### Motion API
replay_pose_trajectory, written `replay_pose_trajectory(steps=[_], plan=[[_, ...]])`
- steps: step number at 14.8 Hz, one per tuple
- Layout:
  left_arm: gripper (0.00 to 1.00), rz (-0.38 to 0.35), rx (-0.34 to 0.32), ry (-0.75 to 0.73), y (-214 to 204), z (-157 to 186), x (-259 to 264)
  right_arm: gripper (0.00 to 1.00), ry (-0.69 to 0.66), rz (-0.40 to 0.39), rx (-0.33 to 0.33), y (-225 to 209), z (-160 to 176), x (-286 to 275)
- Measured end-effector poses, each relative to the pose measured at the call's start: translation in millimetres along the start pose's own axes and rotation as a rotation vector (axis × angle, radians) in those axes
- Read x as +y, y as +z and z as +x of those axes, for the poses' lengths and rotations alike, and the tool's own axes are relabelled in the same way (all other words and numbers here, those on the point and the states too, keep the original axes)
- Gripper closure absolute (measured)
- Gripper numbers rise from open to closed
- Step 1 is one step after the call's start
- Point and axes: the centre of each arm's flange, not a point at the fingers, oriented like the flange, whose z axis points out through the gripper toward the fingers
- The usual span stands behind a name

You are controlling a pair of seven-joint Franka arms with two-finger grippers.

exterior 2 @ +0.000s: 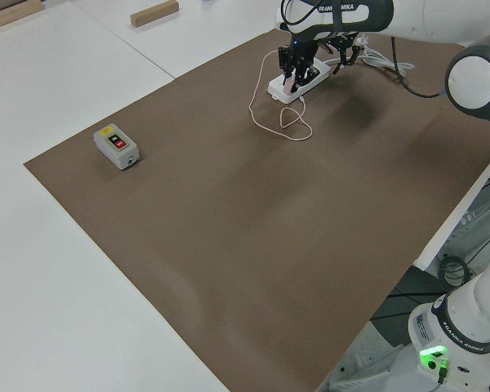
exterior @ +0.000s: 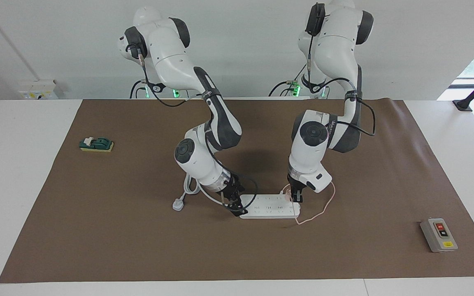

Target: Unplug charger and place it aside

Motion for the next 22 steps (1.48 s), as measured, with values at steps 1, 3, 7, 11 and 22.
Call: replay_pose_trajectory(steps=[1,3,7,11,22], plan=[[0.69,0.0,0.0,0.0,0.1,-0.1,0.0,0.0,0.0,0.003,0.0,0.1,0.1,-0.8],[0.69,-0.001,0.003,0.003,0.0,-0.8,-0.2,0.0,0.0,0.005,0.0,0.2,1.0,-2.1],[0.69,-0.002,0.008,0.007,-0.1,-1.8,-0.4,0.0,-0.008,0.012,-0.002,-0.3,-0.4,-5.1],[0.69,-0.004,0.013,0.011,-0.2,-2.9,-0.7,0.0,-0.017,0.019,-0.004,-0.2,-1.3,-9.0],[0.69,-0.006,0.019,0.016,-0.9,-4.0,-1.0,0.1,-0.021,0.005,-0.006,2.0,3.0,-9.7]])
